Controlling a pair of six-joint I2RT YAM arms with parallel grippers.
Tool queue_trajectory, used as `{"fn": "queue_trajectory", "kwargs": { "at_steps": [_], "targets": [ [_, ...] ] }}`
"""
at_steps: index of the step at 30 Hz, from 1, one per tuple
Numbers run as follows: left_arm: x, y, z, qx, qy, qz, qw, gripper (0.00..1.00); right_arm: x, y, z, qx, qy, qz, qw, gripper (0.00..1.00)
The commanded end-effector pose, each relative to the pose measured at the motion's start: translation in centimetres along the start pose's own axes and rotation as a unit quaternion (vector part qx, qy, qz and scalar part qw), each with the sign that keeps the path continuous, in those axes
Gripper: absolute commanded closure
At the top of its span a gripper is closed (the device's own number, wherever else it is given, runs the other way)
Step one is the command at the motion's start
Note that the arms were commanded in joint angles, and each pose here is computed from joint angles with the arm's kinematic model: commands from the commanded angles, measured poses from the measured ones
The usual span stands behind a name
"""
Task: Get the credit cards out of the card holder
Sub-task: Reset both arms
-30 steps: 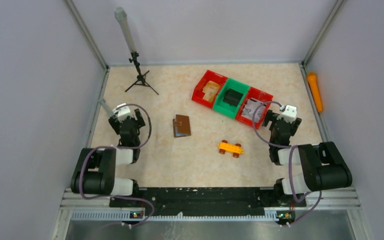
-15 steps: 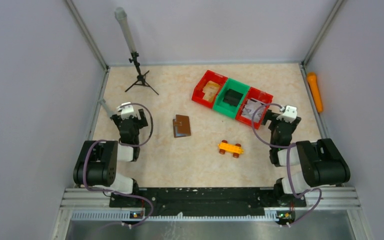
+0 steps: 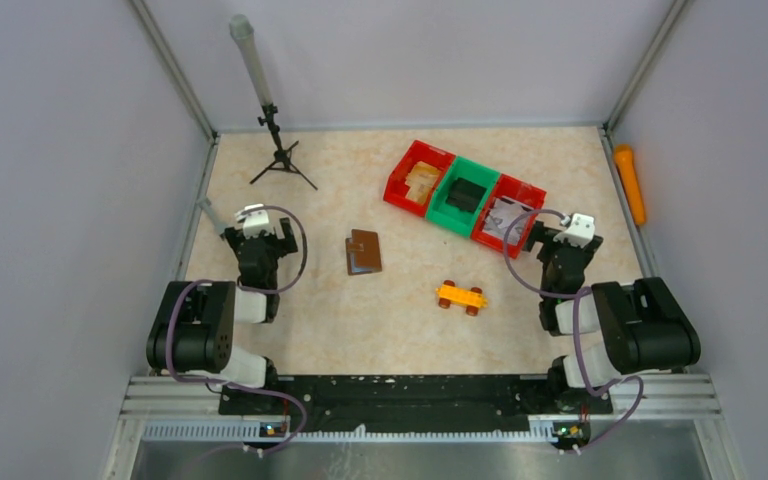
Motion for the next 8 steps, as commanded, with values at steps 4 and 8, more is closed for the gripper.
{"fn": "queue_trajectory", "kwargs": {
  "at_steps": [4, 8],
  "targets": [
    [1.94, 0.58, 0.27, 0.002, -0.008, -0.031, 0.999, 0.01, 1.07, 0.53, 0.29, 0.006, 0.009, -0.021, 1.0, 0.01],
    [1.95, 0.64, 0.24, -0.001, -0.008, -0.03, 1.0, 0.01, 1.07, 0.53, 0.29, 0.006, 0.009, -0.021, 1.0, 0.01]
  ]
}}
Point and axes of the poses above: each gripper's point midway between its finger pads, its own y axis out along the fingers, its own z axis along the line the jaws close on, x = y × z, the point moved 3 cm from there along -y, back along the fingers, and after that the axes turned 12 degrees about y, right-handed, at the moved point
